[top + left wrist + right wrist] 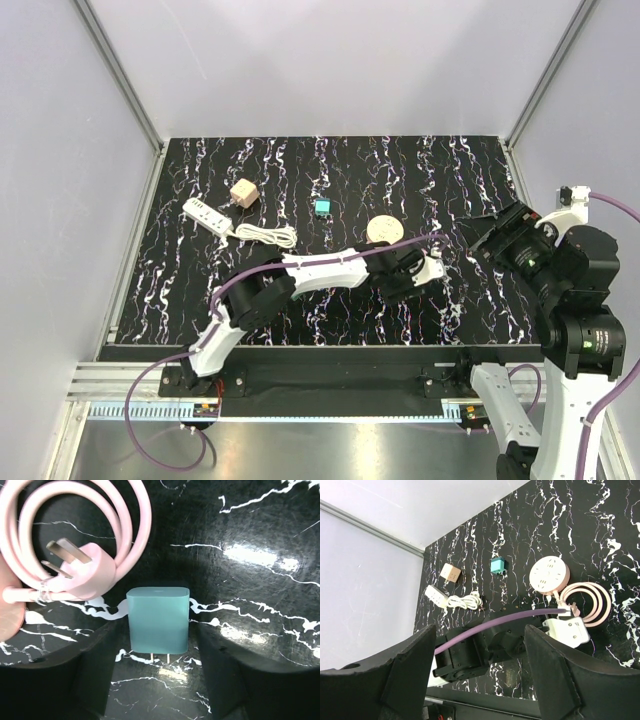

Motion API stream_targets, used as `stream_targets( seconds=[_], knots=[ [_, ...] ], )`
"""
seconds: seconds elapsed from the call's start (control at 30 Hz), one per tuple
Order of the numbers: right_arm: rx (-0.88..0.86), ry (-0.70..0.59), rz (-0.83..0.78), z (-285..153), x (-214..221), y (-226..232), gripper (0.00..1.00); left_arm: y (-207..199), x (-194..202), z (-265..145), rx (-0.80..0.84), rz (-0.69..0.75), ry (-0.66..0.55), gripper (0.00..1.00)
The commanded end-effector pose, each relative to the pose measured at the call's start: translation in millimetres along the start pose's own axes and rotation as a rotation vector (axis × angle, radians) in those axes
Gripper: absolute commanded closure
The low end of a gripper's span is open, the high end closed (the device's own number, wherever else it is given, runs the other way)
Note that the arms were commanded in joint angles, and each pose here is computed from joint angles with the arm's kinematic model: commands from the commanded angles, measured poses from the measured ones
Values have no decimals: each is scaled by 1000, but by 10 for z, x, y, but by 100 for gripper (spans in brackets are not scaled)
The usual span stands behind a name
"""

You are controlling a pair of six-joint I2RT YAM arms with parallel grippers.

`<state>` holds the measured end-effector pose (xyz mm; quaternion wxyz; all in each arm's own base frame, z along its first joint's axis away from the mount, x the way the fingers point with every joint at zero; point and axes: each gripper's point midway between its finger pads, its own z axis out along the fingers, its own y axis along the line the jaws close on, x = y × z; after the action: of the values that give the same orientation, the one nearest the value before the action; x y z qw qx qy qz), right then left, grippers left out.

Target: Insert the plug

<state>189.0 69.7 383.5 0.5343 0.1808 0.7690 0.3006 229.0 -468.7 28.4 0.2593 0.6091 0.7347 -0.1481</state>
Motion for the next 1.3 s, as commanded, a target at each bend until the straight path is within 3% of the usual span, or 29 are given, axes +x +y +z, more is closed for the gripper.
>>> stream_targets(
  seconds=[0.0, 0.07, 0.1, 0.2, 0.3, 0.47, 0.7, 0.83, 1.03, 1.27],
  knots=[
    [-12, -3, 0, -37, -18, 45, 22, -8, -171, 4, 7, 13, -49, 44],
    [-12, 1, 1, -33, -5, 39, 21, -25, -178, -16, 12, -2, -53, 60],
    [-12, 9, 3, -23, 13, 30, 22, -30, -183, -34, 13, -8, -58, 73],
    [-34, 47, 15, 1, 90, 48, 21, -16, -320, -217, -7, -42, -139, 92],
    [-17, 62, 37, 21, 165, -21, 21, 7, -456, -529, -31, -105, -245, 100],
    [26, 63, 25, 68, 227, -168, 21, 25, -422, -1110, -98, -224, -393, 100],
    [-127, 350, 39, 288, 725, -127, 38, -102, -398, -1953, -84, -287, -576, 100],
    [-178, 476, 128, 390, 982, -164, 35, -138, -454, -2318, -74, -293, -659, 100],
    [-204, 538, 223, 525, 1183, -235, 37, -234, -520, -2456, -24, -272, -694, 100],
    [-287, 651, 202, 562, 1468, -101, 36, -342, -566, -2408, 20, -248, -688, 100]
  ],
)
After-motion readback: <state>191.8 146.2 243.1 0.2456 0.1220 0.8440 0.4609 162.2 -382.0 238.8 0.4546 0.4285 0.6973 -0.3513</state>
